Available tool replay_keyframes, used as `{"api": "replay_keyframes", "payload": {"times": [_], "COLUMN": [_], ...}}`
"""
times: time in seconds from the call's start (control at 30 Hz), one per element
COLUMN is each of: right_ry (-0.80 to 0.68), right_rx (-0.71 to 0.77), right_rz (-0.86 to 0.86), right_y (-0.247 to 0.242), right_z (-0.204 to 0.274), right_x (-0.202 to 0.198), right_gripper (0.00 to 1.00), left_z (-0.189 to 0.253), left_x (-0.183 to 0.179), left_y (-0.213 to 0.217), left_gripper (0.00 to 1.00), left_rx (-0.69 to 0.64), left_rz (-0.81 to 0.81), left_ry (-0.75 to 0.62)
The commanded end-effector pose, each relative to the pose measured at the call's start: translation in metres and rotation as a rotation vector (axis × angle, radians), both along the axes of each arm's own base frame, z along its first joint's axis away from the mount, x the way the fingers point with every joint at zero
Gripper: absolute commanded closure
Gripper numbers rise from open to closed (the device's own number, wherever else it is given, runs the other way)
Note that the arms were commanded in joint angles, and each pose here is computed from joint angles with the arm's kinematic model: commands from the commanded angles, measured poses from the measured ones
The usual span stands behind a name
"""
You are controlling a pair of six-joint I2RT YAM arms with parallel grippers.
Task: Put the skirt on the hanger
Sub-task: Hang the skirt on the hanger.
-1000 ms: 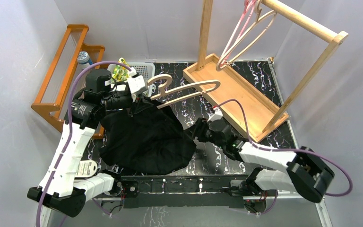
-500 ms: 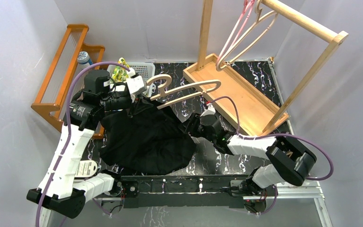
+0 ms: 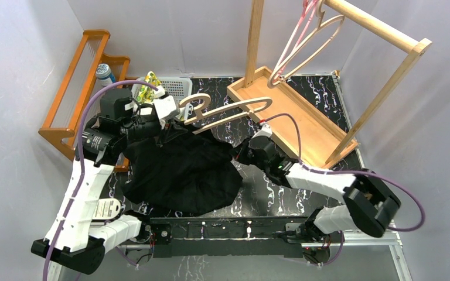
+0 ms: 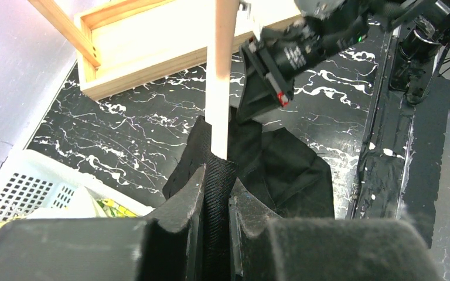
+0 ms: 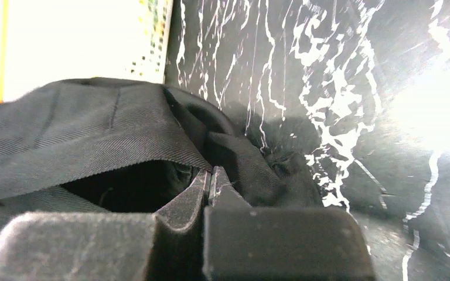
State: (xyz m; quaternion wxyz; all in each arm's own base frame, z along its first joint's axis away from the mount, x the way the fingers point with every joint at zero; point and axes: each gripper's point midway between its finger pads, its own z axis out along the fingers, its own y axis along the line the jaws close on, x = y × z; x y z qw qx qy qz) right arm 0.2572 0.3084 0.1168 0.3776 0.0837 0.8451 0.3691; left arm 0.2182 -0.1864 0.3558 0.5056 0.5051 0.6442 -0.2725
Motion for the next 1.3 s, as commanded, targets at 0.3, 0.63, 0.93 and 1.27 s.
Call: {"api": "replay_keyframes", "payload": {"times": [0.3,0.63,0.93,1.27], "right_ry": [0.000,0.089,0.076,0.092], "right_rx": [-0.240,0.000,0.005,-0.110], "right_rz": [-0.321,-0.345,-0.201,-0.159], "right_y": [-0.100,-0.122,-0.106,-0.115], "right_z": [0.089,0.139,0.181,0.168], "right_x": [0.022,0.032,0.023,0.014], "right_gripper": [1.00,1.00,1.00,1.00], "left_z": [-0.010,-0.022,-0.029,-0.023], "left_x": [-0.032,-0.030,-0.012,-0.005], "left_y": [-0.003,0.009,0.023,0.025], "left_gripper": [1.00,1.00,1.00,1.00], "left_rx": [-0.027,0.031,0.091,0.104], "left_rz": [-0.097,-0.034,0.073,0.085], "left_ry": [0.029,0.014,-0.026,-0.069]}}
